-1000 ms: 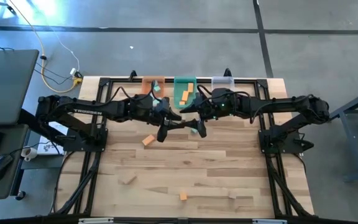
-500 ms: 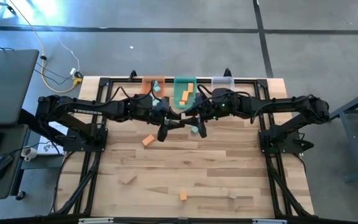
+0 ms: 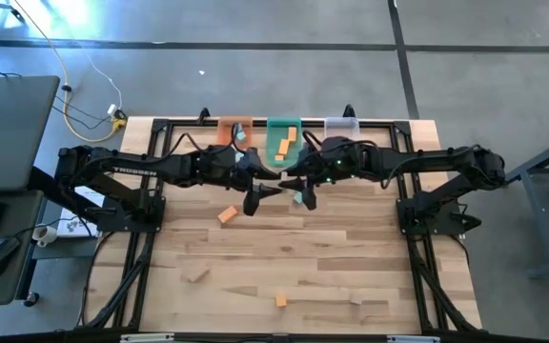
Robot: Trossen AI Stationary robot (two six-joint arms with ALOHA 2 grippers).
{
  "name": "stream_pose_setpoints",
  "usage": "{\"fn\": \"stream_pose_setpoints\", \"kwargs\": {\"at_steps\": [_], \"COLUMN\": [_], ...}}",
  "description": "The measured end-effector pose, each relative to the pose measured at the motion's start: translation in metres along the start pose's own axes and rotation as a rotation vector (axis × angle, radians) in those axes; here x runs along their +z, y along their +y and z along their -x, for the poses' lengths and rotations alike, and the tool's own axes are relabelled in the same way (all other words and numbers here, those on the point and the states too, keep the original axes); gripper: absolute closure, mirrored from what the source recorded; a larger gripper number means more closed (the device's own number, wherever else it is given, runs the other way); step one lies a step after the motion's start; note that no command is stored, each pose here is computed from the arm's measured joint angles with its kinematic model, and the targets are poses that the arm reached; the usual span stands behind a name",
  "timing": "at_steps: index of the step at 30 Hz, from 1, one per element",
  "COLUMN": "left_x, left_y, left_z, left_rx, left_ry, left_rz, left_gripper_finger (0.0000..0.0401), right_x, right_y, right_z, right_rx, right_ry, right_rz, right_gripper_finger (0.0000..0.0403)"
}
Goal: Sort & place blocks by color
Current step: Put the brown block into the transparent bin
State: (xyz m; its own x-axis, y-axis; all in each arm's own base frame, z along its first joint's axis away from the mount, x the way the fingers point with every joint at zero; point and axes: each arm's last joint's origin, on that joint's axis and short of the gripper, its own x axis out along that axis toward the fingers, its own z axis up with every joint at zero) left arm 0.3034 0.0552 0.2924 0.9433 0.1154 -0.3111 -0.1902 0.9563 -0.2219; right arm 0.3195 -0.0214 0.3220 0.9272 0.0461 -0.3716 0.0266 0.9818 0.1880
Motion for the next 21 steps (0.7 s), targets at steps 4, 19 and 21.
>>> {"fn": "stream_pose_setpoints", "kwargs": {"at_steps": [4,19,21], "left_x": [-0.005,-0.016,-0.017], "left_y": [0.007,0.07,0.078], "left_z": [0.001,0.015,0.018], "left_rx": [0.05,0.304,0.329], "left_ry": [0.053,0.241,0.263], "left_rz": [-0.007,0.082,0.073], "left_gripper_finger": [0.02,0.019,0.019], "right_x": [-0.006,-0.016,-0.015], "right_y": [-0.006,-0.087,-0.1], "right_z": [0.001,0.023,0.029], "right_rx": [-0.08,-0.525,-0.581], "right_ry": [0.061,0.155,0.144], "right_rz": [-0.014,-0.227,-0.25], "right_gripper_finger": [0.0297,0.0297,0.0297]}}
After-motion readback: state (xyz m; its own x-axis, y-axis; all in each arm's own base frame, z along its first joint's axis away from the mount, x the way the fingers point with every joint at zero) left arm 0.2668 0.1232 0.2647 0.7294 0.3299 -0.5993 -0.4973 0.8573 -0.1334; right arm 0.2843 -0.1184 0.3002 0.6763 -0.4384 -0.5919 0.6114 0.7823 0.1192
